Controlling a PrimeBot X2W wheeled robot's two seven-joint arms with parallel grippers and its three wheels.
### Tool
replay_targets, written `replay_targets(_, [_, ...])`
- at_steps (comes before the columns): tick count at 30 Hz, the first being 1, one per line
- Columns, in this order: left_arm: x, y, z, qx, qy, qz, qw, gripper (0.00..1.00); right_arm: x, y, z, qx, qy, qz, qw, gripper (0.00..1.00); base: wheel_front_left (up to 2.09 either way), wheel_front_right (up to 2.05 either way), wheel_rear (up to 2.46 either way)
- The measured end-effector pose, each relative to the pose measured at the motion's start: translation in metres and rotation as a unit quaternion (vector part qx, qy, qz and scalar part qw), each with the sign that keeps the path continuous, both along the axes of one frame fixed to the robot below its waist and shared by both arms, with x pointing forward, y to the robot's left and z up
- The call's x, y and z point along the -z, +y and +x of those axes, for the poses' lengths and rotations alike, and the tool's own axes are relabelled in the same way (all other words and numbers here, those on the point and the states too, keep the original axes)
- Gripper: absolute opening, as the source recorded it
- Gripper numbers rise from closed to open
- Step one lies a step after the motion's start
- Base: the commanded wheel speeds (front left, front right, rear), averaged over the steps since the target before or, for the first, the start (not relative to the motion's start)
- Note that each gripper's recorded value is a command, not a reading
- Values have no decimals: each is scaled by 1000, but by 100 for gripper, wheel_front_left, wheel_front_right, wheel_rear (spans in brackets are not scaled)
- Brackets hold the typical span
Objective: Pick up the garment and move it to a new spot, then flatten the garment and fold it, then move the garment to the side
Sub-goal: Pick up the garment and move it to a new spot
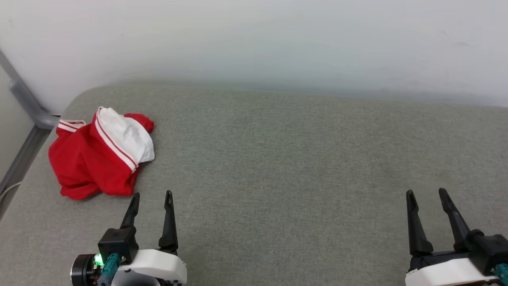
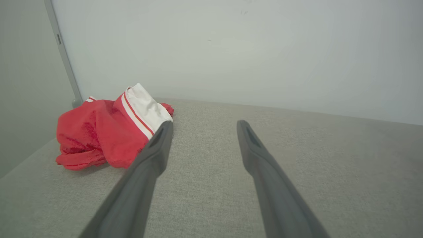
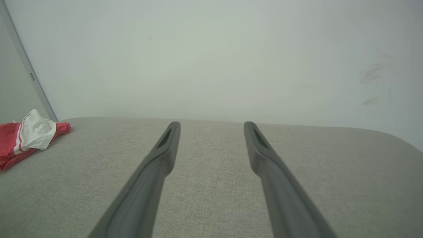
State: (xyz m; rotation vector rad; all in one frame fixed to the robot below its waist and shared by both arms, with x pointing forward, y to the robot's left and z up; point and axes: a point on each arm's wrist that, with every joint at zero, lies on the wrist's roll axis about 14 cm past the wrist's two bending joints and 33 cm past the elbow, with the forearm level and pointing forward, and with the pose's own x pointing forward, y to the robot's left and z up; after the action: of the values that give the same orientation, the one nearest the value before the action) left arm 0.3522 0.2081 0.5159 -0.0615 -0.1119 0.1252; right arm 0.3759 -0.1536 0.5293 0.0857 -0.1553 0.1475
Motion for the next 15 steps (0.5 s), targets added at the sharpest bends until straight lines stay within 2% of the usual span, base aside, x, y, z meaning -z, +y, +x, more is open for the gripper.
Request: replay_targets(15, [2,66,-44,-114,6,4,993,100,5,73,23,-104,5,3,995,100,0,0,0])
